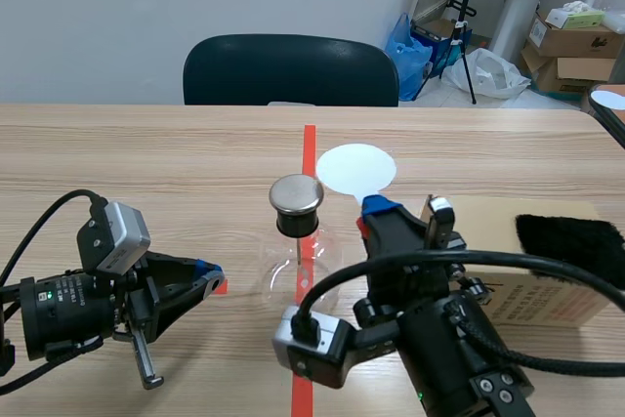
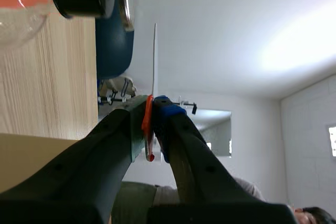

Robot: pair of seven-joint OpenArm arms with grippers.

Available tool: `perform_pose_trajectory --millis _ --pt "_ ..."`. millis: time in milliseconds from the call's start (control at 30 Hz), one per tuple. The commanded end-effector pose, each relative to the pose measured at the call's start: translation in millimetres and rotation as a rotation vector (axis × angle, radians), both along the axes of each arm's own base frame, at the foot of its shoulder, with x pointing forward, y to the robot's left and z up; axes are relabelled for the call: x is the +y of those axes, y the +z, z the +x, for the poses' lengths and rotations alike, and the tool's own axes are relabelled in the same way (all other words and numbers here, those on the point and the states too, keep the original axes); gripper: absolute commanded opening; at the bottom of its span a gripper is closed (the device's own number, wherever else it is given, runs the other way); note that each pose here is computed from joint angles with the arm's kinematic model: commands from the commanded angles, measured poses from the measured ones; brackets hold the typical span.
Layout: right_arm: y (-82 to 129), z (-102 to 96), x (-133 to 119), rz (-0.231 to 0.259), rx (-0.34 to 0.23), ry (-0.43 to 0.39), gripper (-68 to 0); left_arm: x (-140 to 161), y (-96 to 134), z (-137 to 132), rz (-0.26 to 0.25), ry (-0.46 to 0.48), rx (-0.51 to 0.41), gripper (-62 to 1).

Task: Do the electroscope experiment

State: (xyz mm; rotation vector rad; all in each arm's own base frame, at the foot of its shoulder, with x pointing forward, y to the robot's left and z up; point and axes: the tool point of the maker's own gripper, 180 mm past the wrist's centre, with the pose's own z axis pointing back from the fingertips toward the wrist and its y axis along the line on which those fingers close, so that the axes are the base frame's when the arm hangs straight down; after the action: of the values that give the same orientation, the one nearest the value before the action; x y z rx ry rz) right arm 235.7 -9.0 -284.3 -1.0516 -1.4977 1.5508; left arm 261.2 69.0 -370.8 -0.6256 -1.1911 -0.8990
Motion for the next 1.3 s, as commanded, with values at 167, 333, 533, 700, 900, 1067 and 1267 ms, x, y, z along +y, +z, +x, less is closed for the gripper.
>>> perform_pose_trajectory --millis 167,333,533,700,900,1067,1267 --pt "7.3 -3.4 16.3 0.003 -0.026 0.106 -66.5 -4.9 9.5 2.1 -0.026 -0.006 -0.025 -57.7" --pt "6.3 -9.3 25.8 0.0 -0.022 0.167 -66.5 -4.9 9.5 2.1 -0.026 -0.006 -0.025 -57.7" --pt "5.9 -11.9 29.7 -0.002 -0.021 0.194 -66.5 -4.9 9.5 2.1 -0.026 -0.006 -0.025 -57.7" --pt "5.9 -11.9 29.7 -0.002 -0.021 0.193 -66.5 -4.9 9.5 2.1 -0.026 -0.006 -0.025 -57.7" --pt "5.9 -11.9 29.6 -0.002 -0.021 0.193 -66.5 -4.9 9.5 2.1 -0.026 -0.006 -0.025 -57.7" --pt "5.9 -11.9 29.6 -0.002 -0.021 0.193 -66.5 -4.9 9.5 2.1 -0.026 -0.006 -0.025 -57.7" --pt "5.9 -11.9 29.6 -0.002 -0.021 0.193 -66.5 -4.9 9.5 2.1 -0.026 -0.006 -0.025 -57.7"
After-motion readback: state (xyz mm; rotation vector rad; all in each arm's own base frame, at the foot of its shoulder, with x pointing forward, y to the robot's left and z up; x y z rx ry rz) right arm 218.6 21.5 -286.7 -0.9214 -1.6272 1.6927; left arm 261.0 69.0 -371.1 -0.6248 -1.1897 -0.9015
